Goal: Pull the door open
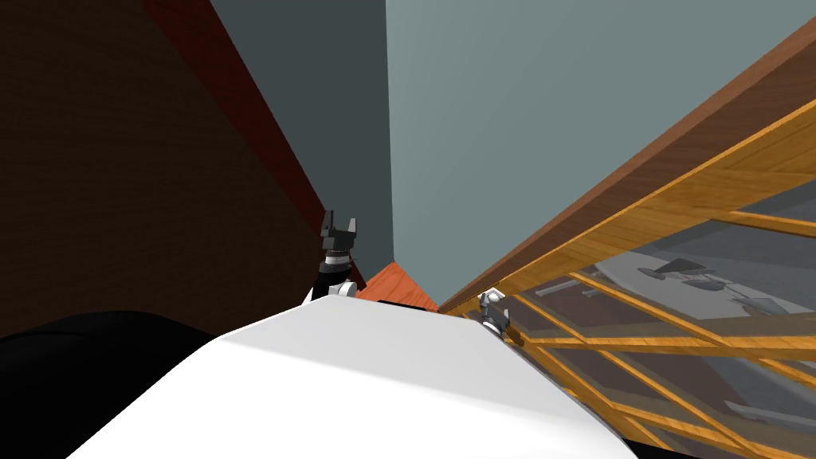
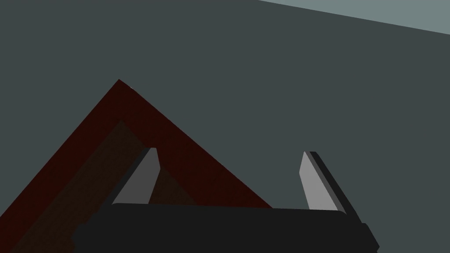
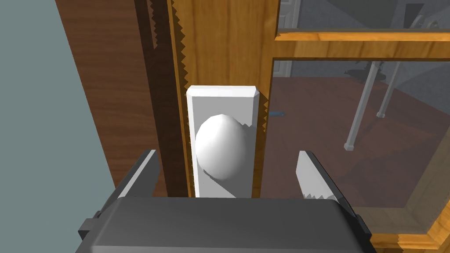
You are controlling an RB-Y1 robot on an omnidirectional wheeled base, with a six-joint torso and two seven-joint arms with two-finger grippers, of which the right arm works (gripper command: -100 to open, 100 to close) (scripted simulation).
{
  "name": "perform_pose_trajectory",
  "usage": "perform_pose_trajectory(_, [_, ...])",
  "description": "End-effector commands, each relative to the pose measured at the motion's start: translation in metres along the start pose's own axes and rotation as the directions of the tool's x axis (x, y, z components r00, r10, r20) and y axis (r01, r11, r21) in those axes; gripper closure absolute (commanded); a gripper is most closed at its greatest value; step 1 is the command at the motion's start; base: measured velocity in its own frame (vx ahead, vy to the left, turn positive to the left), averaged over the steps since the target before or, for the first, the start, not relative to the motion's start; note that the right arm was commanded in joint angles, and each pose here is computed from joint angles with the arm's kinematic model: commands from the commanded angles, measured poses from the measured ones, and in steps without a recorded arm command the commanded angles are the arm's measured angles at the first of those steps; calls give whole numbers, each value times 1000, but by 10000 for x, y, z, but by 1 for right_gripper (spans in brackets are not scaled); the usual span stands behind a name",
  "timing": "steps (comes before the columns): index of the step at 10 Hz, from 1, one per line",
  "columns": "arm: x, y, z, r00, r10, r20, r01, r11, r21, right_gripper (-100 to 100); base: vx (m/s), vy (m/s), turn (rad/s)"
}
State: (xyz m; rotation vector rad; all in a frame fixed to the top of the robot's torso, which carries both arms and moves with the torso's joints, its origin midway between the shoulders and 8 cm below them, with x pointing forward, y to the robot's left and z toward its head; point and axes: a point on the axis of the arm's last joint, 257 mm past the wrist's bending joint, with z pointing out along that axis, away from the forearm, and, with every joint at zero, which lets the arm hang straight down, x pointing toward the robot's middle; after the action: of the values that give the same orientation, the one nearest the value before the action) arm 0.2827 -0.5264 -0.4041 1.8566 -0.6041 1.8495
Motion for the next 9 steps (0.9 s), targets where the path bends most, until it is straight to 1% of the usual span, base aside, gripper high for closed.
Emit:
perform_pose_trajectory(1, [26,162,13,1000,2,0,-2,1000,1,-100,152,-7,-3])
perform_pose_trajectory(2, [31,204,16,1000,2,0,-2,1000,1,-100,139,14,-28])
perform_pose_trajectory(3, [3,167,-9,1000,0,5,0,1000,2,-100,41,20,-37])
perform_pose_trajectory(4, [3,167,-9,1000,0,5,0,1000,2,100,-17,8,28])
perform_pose_trajectory(9, [3,167,-9,1000,0,5,0,1000,2,100,-6,-3,3])
